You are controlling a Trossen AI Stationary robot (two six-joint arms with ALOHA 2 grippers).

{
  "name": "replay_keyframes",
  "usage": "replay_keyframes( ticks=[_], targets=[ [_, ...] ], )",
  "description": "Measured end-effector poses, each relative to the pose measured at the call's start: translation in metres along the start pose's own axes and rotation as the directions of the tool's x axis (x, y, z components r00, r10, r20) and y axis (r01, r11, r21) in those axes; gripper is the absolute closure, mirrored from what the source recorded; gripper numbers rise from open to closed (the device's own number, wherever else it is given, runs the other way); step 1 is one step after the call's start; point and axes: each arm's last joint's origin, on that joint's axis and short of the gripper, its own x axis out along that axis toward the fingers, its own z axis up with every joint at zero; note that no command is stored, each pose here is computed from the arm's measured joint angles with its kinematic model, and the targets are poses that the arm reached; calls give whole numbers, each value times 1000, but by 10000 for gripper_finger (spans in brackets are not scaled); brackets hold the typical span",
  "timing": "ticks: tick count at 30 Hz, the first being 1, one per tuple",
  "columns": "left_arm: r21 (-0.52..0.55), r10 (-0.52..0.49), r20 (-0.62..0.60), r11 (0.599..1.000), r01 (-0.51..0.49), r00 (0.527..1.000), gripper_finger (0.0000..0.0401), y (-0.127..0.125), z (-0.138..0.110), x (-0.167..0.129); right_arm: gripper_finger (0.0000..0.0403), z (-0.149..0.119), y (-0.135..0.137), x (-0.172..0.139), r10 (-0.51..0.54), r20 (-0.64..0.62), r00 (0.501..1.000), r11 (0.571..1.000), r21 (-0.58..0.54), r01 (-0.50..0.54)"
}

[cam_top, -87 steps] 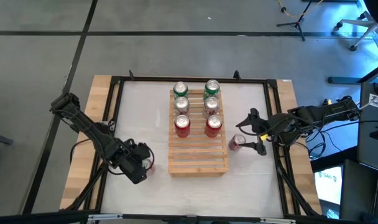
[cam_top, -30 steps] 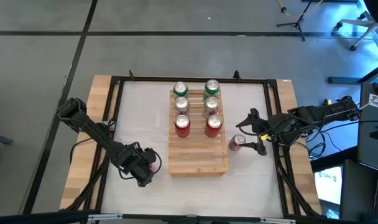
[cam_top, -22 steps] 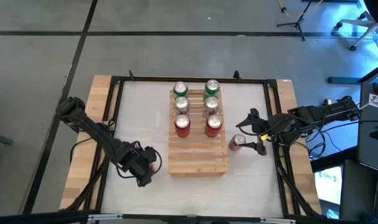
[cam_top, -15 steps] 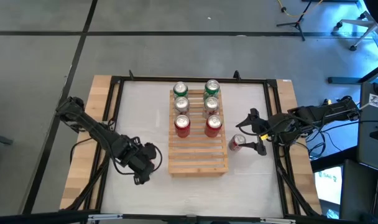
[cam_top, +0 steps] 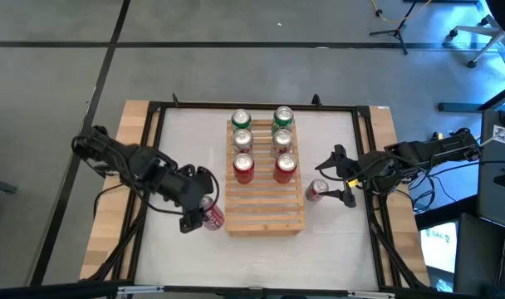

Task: Place canned beverage on shelf
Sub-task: Put the left white and red soda can on the shelf

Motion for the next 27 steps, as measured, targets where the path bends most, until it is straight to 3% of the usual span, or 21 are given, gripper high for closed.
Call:
replay_keyframes(
  ticks=[7, 16, 27],
  targets=[
    [70, -25, 70, 997, 20, 997, 121, 10, 18, -8, 23, 0, 0, 0, 0, 0, 1000, 1000, 0, 0],
    [182, -43, 150, 983, 15, 988, 121, 19, 49, 7, 23, 0, 0, 0, 0, 0, 1000, 1000, 0, 0],
    [246, -38, 148, 969, 0, 988, 121, 27, 69, 27, 23, 0, 0, 0, 0, -1, 1000, 1000, 0, 0]
  ],
)
